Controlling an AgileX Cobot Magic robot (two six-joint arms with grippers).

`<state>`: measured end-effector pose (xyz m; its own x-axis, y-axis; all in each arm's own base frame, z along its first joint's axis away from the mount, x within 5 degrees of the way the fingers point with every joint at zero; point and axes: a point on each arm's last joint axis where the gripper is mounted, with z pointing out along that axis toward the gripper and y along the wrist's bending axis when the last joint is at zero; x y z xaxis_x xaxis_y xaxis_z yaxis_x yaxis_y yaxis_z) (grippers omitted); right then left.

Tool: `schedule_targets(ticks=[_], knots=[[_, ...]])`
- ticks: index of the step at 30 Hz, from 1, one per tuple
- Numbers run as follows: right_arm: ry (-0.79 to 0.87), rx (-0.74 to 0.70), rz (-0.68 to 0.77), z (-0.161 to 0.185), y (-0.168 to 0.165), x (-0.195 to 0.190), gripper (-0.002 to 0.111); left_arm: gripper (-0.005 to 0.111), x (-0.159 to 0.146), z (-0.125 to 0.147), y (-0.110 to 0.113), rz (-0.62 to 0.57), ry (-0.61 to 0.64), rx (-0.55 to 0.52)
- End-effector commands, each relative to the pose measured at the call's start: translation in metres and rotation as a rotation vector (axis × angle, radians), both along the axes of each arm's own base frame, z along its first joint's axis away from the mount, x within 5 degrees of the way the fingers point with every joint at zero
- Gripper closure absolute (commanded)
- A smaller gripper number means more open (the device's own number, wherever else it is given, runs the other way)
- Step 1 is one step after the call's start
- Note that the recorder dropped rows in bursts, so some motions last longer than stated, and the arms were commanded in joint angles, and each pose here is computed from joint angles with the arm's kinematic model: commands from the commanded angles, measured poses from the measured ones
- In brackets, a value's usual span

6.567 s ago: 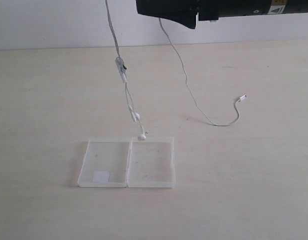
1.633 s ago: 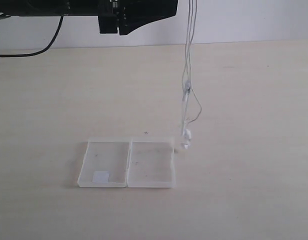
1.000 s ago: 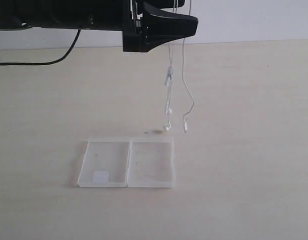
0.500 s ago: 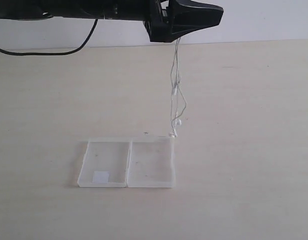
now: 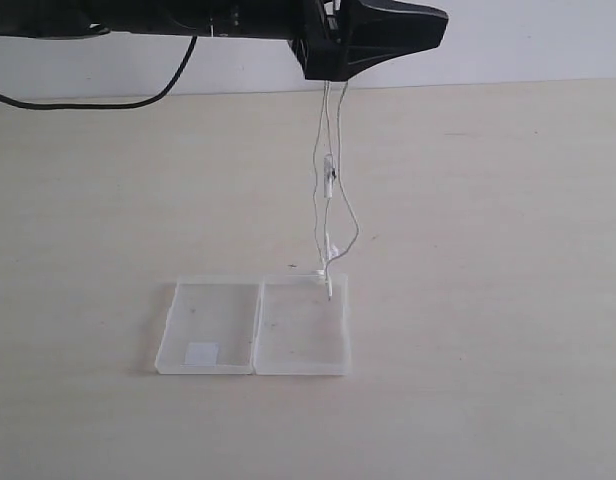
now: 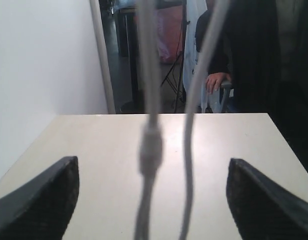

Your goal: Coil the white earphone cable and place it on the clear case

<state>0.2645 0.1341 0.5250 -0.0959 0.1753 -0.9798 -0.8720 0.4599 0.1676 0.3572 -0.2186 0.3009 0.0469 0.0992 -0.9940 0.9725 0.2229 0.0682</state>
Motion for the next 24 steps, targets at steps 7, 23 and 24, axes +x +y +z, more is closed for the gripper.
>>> schedule_targets(ticks=[7,23,24], knots=[[-0.013,0.025,-0.052,0.004,-0.003,0.003,0.108,0.030,0.006,-0.005,-0.001,0.037,0.026,0.001],[-0.014,0.028,-0.058,0.004,-0.003,0.003,0.108,0.048,0.018,-0.037,-0.005,0.053,0.092,0.037],[-0.014,0.028,-0.058,0.004,-0.003,0.003,0.108,0.052,0.018,-0.037,-0.005,0.053,0.092,0.037]])
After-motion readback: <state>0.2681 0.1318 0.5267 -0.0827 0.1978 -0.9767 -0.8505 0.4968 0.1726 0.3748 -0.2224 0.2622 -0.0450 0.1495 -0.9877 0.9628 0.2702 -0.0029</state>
